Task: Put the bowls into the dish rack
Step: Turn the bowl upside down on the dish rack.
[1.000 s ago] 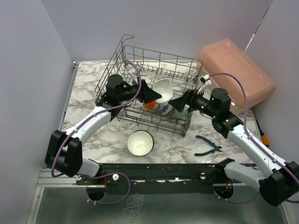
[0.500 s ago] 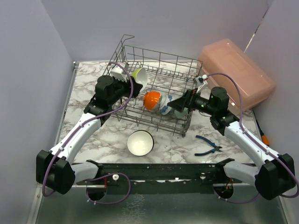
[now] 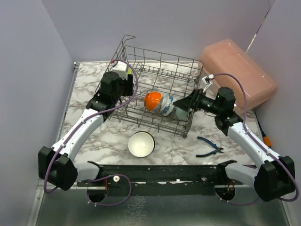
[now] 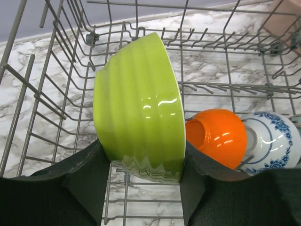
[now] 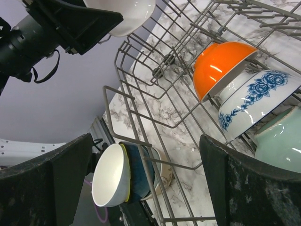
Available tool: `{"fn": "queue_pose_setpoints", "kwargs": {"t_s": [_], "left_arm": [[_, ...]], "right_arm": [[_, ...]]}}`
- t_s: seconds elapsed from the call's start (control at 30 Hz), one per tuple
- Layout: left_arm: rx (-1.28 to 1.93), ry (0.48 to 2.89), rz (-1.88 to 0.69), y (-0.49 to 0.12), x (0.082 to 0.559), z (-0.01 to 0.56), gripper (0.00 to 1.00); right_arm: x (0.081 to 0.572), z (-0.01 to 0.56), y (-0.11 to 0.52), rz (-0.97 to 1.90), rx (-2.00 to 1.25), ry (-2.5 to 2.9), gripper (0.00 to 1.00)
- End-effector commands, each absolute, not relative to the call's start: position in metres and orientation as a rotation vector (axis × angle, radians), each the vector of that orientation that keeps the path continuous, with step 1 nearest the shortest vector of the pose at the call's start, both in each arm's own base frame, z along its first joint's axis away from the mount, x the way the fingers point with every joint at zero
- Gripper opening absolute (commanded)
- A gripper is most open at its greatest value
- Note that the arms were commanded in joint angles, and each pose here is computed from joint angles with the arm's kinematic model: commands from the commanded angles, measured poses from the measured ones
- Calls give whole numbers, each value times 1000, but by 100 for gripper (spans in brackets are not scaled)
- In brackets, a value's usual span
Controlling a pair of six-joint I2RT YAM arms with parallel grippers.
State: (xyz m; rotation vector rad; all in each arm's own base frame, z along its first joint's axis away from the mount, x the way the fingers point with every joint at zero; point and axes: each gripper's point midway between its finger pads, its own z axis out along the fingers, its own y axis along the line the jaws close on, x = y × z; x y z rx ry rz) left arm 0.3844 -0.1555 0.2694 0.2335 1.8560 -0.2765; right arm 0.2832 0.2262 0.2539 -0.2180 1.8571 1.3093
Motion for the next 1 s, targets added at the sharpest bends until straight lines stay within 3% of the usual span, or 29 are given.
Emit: {"fn": "queue_pose_setpoints", "kwargs": {"t_s": [0.0, 0.97], "left_arm": [[240, 1899, -118, -147, 391, 265, 0], [401, 2287, 452, -134, 439, 196, 0]], "right_arm": [[277, 259, 224, 1302, -254, 1845, 100], [265, 250, 207, 1143, -293, 1890, 100]]}}
